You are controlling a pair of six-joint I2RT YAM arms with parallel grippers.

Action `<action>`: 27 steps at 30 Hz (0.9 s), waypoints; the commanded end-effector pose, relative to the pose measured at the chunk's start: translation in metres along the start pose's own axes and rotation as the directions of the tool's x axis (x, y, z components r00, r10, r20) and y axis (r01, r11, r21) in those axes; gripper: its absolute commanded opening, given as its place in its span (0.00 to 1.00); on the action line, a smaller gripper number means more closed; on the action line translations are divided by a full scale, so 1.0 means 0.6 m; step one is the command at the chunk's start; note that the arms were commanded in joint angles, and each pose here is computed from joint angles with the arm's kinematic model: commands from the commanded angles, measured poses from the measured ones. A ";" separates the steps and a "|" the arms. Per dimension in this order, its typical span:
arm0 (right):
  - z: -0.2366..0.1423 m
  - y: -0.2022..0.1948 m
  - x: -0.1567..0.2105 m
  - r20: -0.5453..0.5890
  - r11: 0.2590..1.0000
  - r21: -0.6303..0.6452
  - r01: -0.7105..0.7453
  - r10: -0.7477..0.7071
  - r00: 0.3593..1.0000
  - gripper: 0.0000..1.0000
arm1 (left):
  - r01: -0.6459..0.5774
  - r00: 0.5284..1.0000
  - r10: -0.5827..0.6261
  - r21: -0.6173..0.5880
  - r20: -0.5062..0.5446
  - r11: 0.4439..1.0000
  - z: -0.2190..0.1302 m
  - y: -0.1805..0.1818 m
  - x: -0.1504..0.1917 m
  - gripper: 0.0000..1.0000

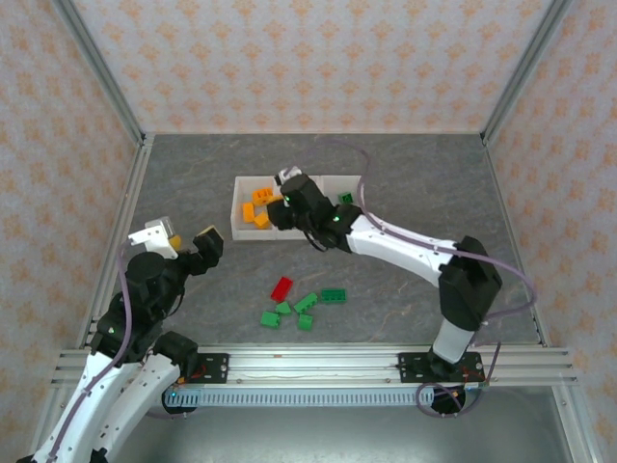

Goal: Sort the legos into containers by color
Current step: Place the lego in the container.

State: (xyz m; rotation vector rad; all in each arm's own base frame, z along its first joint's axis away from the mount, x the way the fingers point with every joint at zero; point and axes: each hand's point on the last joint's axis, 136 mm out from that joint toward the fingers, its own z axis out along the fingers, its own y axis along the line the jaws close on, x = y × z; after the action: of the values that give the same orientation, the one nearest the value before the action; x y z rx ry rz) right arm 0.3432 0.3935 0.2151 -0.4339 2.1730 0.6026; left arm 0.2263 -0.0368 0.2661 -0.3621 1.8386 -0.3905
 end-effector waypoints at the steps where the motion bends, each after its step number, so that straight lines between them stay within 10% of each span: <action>1: 0.059 0.013 -0.018 0.030 0.999 -0.004 -0.040 0.041 0.999 0.25 | 0.019 0.999 -0.018 -0.025 0.045 1.000 -0.001 0.009 -0.010 0.99; 17: 0.245 0.022 -0.029 -0.027 1.000 0.002 -0.014 0.014 1.000 0.29 | 0.012 0.998 -0.014 0.034 0.056 0.999 -0.005 -0.005 -0.011 0.99; 27: 0.202 0.047 -0.055 -0.080 0.998 -0.024 -0.065 0.063 0.995 0.87 | 0.004 0.999 -0.006 0.060 0.040 0.998 0.000 -0.012 -0.005 0.99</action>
State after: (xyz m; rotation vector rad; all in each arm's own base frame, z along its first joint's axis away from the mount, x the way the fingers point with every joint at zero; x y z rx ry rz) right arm 0.4357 0.4940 0.1553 -0.4212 2.2516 0.6534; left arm 0.2255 -0.0388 0.2688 -0.3519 1.8028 -0.4186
